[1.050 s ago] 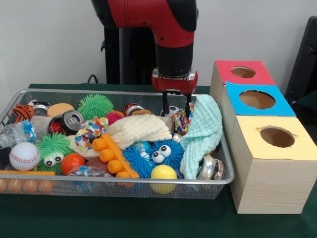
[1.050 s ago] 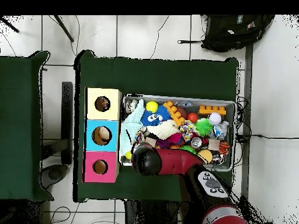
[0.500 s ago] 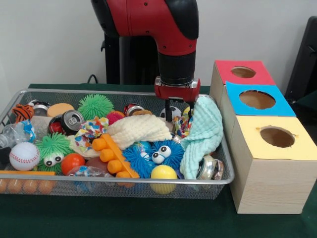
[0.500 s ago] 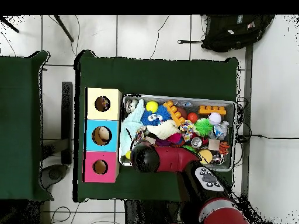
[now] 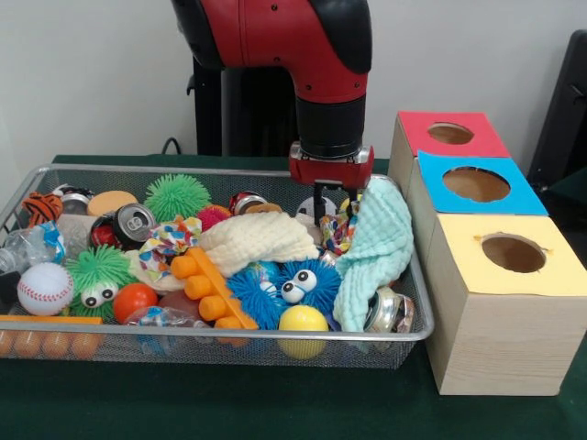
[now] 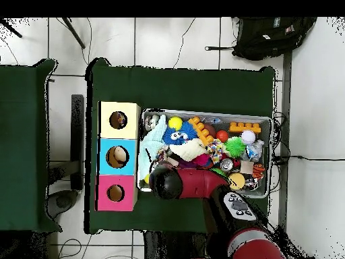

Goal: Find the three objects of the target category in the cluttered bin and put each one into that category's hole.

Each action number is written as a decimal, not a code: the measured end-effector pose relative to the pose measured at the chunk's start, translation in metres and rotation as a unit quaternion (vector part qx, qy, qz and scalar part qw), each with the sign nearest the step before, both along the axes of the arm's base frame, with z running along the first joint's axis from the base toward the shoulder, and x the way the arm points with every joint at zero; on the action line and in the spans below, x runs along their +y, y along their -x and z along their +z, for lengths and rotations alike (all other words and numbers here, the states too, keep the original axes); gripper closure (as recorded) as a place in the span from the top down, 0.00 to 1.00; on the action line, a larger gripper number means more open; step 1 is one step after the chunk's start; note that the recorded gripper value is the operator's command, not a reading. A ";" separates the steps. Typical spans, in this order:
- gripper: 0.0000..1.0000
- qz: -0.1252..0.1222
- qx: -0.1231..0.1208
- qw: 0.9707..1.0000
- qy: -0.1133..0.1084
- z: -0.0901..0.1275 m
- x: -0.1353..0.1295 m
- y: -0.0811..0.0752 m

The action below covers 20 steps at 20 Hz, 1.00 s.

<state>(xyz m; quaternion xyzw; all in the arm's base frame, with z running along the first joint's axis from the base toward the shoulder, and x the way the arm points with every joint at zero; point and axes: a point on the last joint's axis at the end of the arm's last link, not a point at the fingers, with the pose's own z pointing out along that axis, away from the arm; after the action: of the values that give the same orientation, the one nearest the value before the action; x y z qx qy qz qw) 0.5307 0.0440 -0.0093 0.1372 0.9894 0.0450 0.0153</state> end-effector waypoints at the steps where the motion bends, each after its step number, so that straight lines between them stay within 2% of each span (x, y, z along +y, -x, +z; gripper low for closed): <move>1: 0.00 0.000 -0.002 1.000 0.001 0.000 0.000 0.000; 7: 0.00 0.007 -0.023 1.000 0.003 -0.002 0.008 -0.004; 13: 0.00 0.009 -0.025 1.000 0.006 0.000 0.009 -0.005; 20: 0.00 0.007 -0.040 0.999 0.011 0.013 0.004 -0.014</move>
<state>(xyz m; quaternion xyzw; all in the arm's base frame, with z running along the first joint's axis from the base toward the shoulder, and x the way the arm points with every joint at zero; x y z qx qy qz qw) 0.5451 0.0481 0.0036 0.1278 0.9894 0.0396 0.0562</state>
